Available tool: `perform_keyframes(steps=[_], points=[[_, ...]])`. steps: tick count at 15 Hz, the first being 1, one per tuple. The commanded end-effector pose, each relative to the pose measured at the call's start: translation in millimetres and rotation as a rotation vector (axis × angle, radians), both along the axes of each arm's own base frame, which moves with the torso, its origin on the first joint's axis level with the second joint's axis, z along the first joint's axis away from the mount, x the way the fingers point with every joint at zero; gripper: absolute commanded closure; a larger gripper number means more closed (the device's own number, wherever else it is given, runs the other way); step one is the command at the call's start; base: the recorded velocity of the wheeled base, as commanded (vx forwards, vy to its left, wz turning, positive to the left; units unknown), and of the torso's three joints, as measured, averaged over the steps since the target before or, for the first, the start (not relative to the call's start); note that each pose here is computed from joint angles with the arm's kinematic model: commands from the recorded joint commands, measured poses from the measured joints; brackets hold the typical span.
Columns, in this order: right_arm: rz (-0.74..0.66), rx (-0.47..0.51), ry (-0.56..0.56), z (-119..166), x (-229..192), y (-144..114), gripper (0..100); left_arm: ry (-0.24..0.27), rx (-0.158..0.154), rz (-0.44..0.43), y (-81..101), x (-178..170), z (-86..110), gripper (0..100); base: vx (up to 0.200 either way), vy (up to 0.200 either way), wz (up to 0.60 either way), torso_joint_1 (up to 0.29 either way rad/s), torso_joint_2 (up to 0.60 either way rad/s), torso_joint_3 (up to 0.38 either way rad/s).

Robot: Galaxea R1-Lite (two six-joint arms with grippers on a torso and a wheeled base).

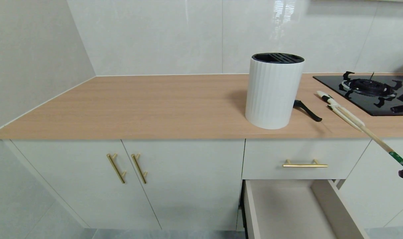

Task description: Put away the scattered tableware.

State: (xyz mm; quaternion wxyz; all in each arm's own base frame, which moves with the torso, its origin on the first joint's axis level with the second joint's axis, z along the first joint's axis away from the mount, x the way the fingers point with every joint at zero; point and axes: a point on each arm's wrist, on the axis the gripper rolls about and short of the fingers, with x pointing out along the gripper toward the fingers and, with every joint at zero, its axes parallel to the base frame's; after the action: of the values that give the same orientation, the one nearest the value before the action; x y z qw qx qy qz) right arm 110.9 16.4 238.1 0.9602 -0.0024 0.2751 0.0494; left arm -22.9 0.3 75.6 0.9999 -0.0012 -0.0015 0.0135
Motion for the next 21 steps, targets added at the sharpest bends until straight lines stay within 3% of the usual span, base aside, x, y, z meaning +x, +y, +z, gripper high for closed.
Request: perform_keyframes(steps=[1, 15, 21], points=[[0.008, -0.003, -0.021, -5.8, -6.3, -0.5, 100, 0.001, -0.001, 0.001, 0.0, 0.1, 0.0, 0, 0.000, 0.000, 0.00, -0.095, 0.23, 0.154], [0.202, -0.091, -0.038, -25.9, -19.6, 11.3, 100, 0.001, -0.001, 0.001, 0.0, 0.1, 0.0, 0, 0.000, 0.000, 0.00, -0.124, 0.41, 0.281], [0.371, -0.128, 0.091, -56.5, -14.8, 30.2, 100, 0.001, -0.001, 0.001, 0.0, 0.1, 0.0, 0, 0.000, 0.000, 0.00, -0.011, 0.03, 0.015]])
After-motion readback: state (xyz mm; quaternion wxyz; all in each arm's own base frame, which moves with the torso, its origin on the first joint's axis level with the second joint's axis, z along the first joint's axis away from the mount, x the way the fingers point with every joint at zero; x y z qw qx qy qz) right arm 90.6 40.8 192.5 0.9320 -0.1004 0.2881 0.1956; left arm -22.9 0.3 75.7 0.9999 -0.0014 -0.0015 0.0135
